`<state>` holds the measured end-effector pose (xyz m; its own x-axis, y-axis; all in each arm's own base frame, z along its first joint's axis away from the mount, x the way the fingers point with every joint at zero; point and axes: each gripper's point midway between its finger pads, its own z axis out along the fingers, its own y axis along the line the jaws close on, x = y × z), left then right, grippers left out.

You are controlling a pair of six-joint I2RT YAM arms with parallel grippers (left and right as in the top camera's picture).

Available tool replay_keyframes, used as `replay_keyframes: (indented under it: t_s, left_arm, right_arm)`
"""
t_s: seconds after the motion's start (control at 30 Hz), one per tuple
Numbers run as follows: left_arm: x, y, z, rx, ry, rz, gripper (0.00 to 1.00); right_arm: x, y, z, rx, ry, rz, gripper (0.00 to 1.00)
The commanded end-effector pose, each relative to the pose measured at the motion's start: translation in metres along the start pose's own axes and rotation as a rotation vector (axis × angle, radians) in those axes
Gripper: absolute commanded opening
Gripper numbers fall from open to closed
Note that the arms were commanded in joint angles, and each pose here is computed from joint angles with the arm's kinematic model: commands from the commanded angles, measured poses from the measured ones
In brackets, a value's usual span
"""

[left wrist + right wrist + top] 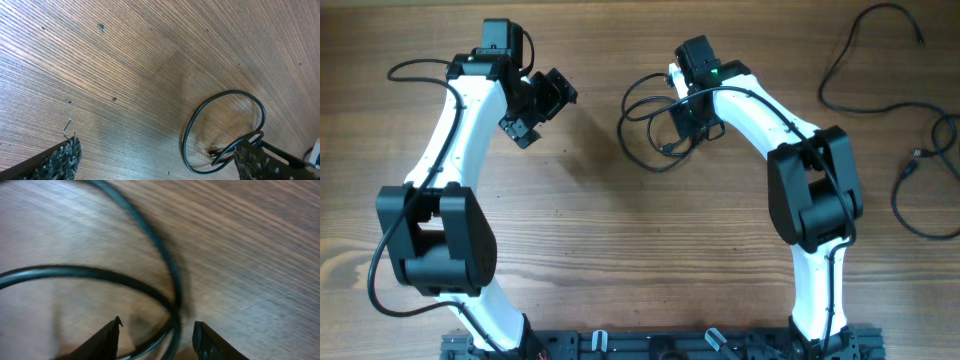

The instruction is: Untangle cables

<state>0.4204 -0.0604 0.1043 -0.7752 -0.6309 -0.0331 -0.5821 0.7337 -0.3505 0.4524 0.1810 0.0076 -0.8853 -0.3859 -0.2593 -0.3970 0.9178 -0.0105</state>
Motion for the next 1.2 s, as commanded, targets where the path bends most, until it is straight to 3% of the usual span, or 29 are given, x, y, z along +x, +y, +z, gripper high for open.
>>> replay_keyframes:
  t_s: [0.0,0.23,0.4,0.5,0.57,0.67,0.8,0.87,0.93,1.03,1.1,1.17]
  left_arm:
    - [-0.002,-0.002,-0.007,0.004,-0.024,0.003,1.0]
    - [-0.002,-0.002,-0.007,0.004,-0.024,0.003,1.0]
    - [-0.003,-0.002,-0.007,0.004,-0.024,0.003,1.0]
    - [-0.002,-0.002,-0.007,0.004,-0.024,0.003,1.0]
    - [-0.002,-0.002,-0.007,0.004,-0.024,0.003,1.0]
    - [-0.003,-0.002,-0.007,0.004,-0.024,0.003,1.0]
    - [-0.002,-0.002,-0.007,0.004,-0.024,0.003,1.0]
    - [-0.002,-0.002,-0.007,0.004,-0.024,0.003,1.0]
    - [-0.003,-0.002,-0.007,0.004,-0.024,0.003,1.0]
    - [-0.003,-0.002,-0.007,0.004,-0.024,0.003,1.0]
    - [-0.003,-0.002,-0.007,0.004,-0.024,0.003,1.0]
    - [-0.003,-0.002,-0.007,0.004,-0.024,0.003,1.0]
  right_arm:
    - [0.008,-0.012,0.015,0.065,0.026,0.063,0.48]
    - [0.014,-0.012,0.019,0.071,0.043,0.242,0.21]
    - [0.022,-0.013,0.03,0.077,0.072,0.265,0.15]
    - [0.024,-0.014,0.03,0.085,0.083,0.265,0.05]
    - [0.023,-0.013,0.016,0.076,0.095,0.268,0.04]
    - [-0.015,-0.029,-0.072,-0.021,-0.018,0.335,0.04]
    - [-0.043,-0.107,-0.24,-0.046,-0.353,0.493,0.04]
    - [-0.022,-0.177,-0.326,0.034,-0.566,0.668,0.04]
    - [0.01,-0.234,-0.371,0.112,-0.685,0.826,0.04]
    - [0.073,-0.323,-0.386,0.252,-0.722,1.068,0.04]
    - [0.107,-0.37,-0.369,0.349,-0.686,1.219,0.04]
    - [0.116,-0.408,-0.331,0.369,-0.647,1.267,0.04]
